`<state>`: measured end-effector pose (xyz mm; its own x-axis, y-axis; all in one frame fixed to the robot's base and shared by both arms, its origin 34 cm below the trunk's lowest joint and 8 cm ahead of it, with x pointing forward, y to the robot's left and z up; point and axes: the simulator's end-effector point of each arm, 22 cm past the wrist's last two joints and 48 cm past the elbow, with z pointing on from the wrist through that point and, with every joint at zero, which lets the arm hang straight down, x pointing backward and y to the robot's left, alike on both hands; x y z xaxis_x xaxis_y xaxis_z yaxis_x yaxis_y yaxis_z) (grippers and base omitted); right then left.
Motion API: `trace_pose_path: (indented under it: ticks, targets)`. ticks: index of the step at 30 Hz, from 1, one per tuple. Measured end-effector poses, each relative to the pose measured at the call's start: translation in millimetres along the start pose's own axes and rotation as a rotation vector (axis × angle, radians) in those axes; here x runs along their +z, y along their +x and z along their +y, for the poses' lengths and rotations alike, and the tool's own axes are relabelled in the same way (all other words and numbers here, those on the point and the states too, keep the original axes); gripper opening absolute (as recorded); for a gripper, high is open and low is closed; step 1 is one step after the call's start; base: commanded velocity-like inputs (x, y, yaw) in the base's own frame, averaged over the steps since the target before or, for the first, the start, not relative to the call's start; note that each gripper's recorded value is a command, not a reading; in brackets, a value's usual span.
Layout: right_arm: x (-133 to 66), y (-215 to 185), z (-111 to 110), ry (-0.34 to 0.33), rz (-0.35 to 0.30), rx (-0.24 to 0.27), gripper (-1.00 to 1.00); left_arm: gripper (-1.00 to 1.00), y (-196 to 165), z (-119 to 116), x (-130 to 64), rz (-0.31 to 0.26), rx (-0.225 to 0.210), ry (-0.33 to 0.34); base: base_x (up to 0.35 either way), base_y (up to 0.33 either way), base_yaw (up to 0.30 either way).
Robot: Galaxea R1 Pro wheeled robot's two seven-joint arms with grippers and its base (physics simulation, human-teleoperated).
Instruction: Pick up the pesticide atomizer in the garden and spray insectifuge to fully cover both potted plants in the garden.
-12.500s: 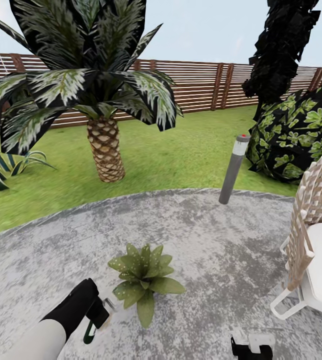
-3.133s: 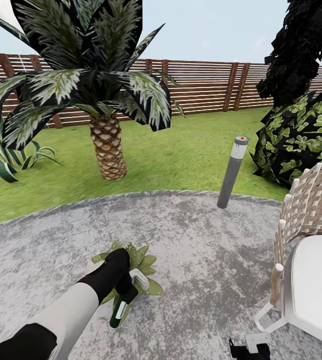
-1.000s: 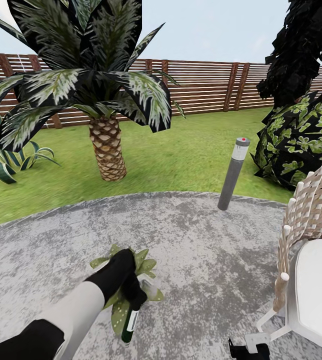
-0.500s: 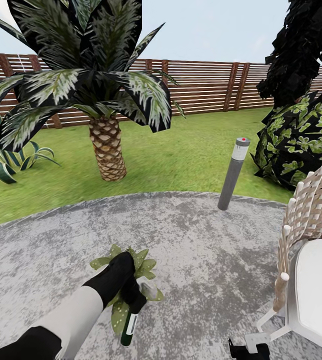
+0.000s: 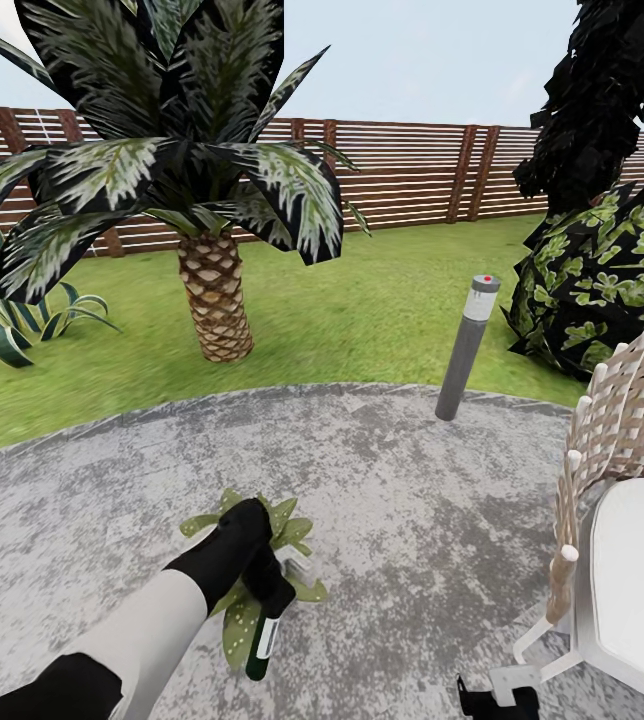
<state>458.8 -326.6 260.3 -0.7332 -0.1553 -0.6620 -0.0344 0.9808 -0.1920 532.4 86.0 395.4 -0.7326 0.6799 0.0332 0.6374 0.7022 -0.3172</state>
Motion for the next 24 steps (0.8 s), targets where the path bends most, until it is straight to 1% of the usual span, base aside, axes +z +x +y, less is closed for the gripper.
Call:
trace_pose_path:
  ticks: [2,5,9,15,24]
  targets:
    - [0.0,-0.5,1.7,-0.002,-0.001,0.001,1.0,-1.0,-4.7,1.1,-4.1,-0.015,0.007,-0.007,0.0,0.0,0.0]
    - [0.1,-0.3,1.4,-0.002,0.0,0.001,1.0,-1.0,-6.8,1.0,-5.5,-0.021,0.011,-0.011,-0.044,0.0,0.0]
    - [0.2,-0.1,1.4,-0.002,0.0,0.002,1.0,-1.0,-7.3,2.1,-5.8,-0.021,0.014,-0.017,-0.267,0.101,0.0]
    - [0.2,-0.1,1.5,-0.002,0.0,0.001,1.0,-1.0,-8.2,2.4,-6.8,-0.024,0.017,-0.02,-0.258,0.23,0.0]
    - [0.0,0.3,1.8,-0.003,0.001,0.001,1.0,-1.0,-8.4,2.3,-6.9,-0.025,0.016,-0.02,-0.168,0.277,0.0]
